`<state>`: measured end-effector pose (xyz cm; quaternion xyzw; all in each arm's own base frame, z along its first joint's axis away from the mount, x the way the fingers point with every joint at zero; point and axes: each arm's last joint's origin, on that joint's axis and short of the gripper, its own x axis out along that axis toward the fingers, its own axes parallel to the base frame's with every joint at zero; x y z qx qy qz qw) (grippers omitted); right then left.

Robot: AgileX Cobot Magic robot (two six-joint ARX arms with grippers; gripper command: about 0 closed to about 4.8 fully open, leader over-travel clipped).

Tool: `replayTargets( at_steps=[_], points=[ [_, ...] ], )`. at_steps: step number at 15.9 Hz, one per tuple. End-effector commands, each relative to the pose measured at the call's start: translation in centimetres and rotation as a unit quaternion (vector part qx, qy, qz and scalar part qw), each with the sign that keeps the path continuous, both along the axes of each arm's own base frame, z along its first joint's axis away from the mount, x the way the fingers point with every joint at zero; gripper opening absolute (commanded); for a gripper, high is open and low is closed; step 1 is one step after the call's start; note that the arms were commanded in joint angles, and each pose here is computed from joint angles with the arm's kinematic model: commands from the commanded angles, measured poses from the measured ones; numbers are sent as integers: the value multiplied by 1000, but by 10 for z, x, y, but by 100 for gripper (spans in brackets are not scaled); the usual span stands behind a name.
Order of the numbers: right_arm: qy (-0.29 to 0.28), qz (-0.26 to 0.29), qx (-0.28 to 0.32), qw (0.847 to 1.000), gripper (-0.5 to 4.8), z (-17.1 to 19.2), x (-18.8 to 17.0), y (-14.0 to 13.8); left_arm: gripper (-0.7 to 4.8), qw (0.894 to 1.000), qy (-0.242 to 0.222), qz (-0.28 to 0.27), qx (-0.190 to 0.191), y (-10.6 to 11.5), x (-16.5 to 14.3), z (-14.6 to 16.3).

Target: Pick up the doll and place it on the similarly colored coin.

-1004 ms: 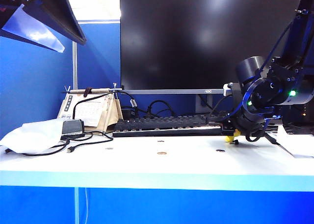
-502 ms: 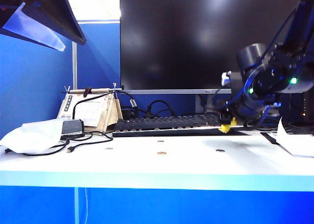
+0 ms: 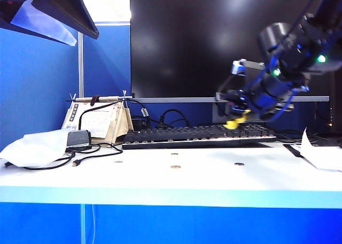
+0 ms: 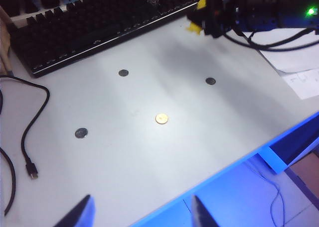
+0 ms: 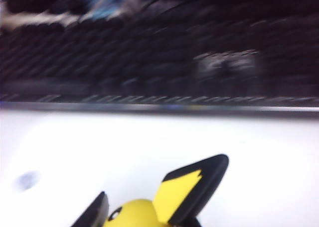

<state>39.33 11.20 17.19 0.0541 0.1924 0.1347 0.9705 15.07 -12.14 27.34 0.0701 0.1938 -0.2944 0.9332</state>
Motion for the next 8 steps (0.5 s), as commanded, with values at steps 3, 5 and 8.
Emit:
replayTargets(
  at_steps=[3, 5, 8],
  points=[
    [41, 99, -9, 994, 135, -1, -20, 42, 256, 1000, -15, 7, -3, 0, 1, 4],
    [45, 127, -14, 991, 134, -2, -29, 61, 256, 1000, -15, 7, -3, 0, 1, 4],
    [55, 170, -12, 984, 135, -4, -45, 89, 256, 1000, -14, 7, -2, 0, 1, 4]
  ],
)
